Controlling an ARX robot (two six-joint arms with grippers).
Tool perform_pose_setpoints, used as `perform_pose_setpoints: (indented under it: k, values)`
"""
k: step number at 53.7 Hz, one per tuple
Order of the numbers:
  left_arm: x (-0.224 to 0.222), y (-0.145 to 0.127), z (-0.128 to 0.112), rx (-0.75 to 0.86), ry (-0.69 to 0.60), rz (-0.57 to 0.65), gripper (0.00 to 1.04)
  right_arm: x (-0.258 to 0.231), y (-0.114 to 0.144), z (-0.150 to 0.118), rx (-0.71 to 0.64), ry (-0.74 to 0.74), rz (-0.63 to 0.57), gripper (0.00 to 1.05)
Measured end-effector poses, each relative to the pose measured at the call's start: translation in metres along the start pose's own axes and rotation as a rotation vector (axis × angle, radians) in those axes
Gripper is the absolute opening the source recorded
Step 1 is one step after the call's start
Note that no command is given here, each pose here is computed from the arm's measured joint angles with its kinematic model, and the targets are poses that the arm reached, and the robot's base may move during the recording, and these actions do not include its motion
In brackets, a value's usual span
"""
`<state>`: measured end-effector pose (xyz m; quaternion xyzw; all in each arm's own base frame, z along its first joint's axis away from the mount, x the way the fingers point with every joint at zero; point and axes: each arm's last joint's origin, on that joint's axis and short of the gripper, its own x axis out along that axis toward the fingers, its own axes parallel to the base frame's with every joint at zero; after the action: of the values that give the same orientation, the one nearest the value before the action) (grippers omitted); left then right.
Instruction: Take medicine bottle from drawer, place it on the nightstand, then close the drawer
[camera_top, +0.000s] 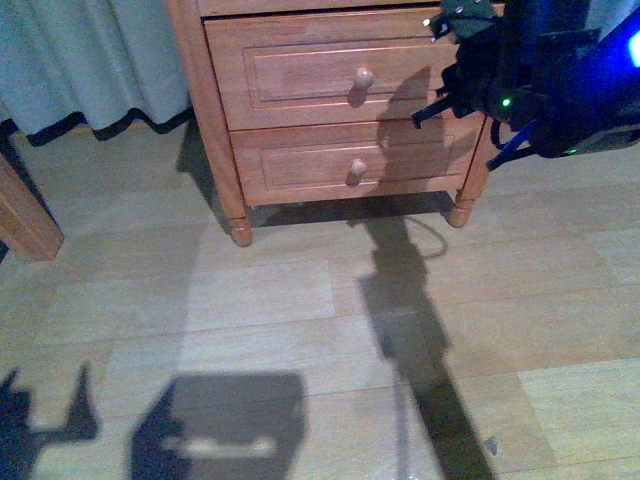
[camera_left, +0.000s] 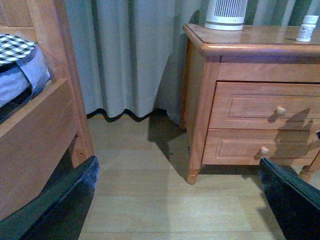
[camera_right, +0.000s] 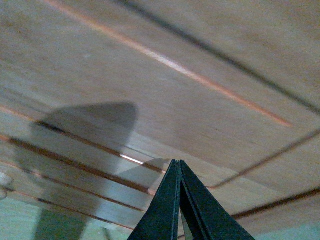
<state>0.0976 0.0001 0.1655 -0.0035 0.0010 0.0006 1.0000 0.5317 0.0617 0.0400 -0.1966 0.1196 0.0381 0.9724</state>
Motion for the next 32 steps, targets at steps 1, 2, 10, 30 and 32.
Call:
perform_pose_setpoints:
  k: [1,2,10,30,32]
  values:
    - [0.000,0.000,0.000,0.000,0.000,0.000,0.98,-0.005,-0.003,0.003,0.028,0.001,0.004,0.04]
    - [0.000,0.000,0.000,0.000,0.000,0.000,0.98,-0.008,-0.005,0.005,0.034,0.001,0.005,0.05]
    - [0.000,0.000,0.000,0.000,0.000,0.000,0.98,-0.053,-0.015,0.031,0.216,-0.014,0.072,0.28]
    - [0.000,0.000,0.000,0.000,0.000,0.000,0.98,-0.237,-0.058,0.082,0.492,-0.143,0.190,0.87]
    - [0.000,0.000,0.000,0.000,0.000,0.000,0.98,-0.255,-0.064,0.082,0.510,-0.146,0.192,0.92]
